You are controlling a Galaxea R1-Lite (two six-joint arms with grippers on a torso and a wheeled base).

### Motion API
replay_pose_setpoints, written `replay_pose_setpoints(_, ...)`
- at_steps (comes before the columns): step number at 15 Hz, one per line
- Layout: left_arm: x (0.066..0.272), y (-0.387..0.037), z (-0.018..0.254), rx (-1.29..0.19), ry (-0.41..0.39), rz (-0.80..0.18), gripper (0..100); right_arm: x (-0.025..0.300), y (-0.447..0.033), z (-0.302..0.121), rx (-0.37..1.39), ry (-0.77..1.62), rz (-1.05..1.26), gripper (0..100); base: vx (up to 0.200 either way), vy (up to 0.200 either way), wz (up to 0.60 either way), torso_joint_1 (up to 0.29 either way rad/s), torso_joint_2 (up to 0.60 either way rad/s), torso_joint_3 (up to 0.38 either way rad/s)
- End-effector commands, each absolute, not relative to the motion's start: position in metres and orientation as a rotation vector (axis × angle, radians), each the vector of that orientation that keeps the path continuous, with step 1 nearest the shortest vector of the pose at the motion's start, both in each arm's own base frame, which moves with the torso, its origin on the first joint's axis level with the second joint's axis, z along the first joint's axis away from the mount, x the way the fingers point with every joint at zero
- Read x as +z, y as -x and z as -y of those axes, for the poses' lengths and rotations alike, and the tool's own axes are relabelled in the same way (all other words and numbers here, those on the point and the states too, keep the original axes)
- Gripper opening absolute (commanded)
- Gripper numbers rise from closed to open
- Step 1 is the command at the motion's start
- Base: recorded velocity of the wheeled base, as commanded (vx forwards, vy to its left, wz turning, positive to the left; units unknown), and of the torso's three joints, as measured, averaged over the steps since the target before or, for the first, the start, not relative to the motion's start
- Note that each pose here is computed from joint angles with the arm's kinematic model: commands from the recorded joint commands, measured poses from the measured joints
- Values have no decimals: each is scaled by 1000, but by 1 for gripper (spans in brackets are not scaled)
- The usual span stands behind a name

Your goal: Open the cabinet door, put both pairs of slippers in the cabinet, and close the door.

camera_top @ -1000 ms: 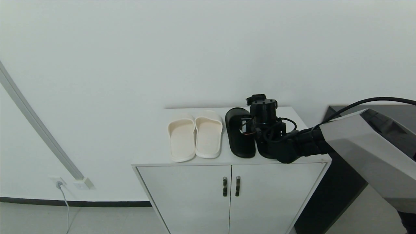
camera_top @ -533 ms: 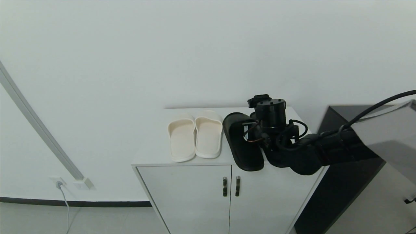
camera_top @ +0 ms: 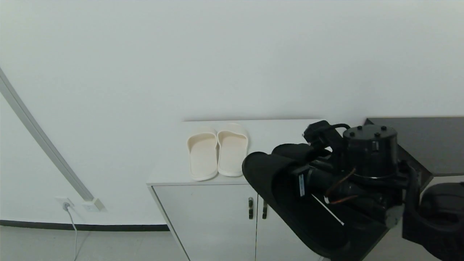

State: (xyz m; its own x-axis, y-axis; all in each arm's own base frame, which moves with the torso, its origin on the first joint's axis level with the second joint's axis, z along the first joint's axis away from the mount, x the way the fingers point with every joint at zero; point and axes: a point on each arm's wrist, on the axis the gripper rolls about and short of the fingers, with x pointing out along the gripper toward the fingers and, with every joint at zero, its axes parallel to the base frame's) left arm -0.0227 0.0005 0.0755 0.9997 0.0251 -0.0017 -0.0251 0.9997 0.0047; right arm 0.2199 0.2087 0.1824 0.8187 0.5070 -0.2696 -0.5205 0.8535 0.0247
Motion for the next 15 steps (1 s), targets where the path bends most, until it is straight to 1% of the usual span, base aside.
replay_pose_setpoints(1,76,23,-1,26,-5,-2,0,194,-184,-192,651,35,-246,0,0,0,0,0,0,0)
replay_pose_setpoints(2,76,23,-1,26,-5,-2,0,193,-178,-190,676,37,-252,0,0,0,0,0,0,0)
replay_pose_setpoints(7,76,23,-1,26,-5,-2,0,186,-171,-186,696,60,-271,0,0,0,0,0,0,0)
replay_pose_setpoints(12,76,23,-1,26,-5,-2,0,182,-165,-181,705,68,-282,0,-200,0,0,3,3,0)
replay_pose_setpoints(13,76,23,-1,26,-5,-2,0,179,-163,-180,729,70,-291,0,-200,0,0,-12,2,7)
replay_pose_setpoints(15,76,23,-1,26,-5,0,0,178,-163,-180,730,72,-295,0,0,0,0,0,0,0)
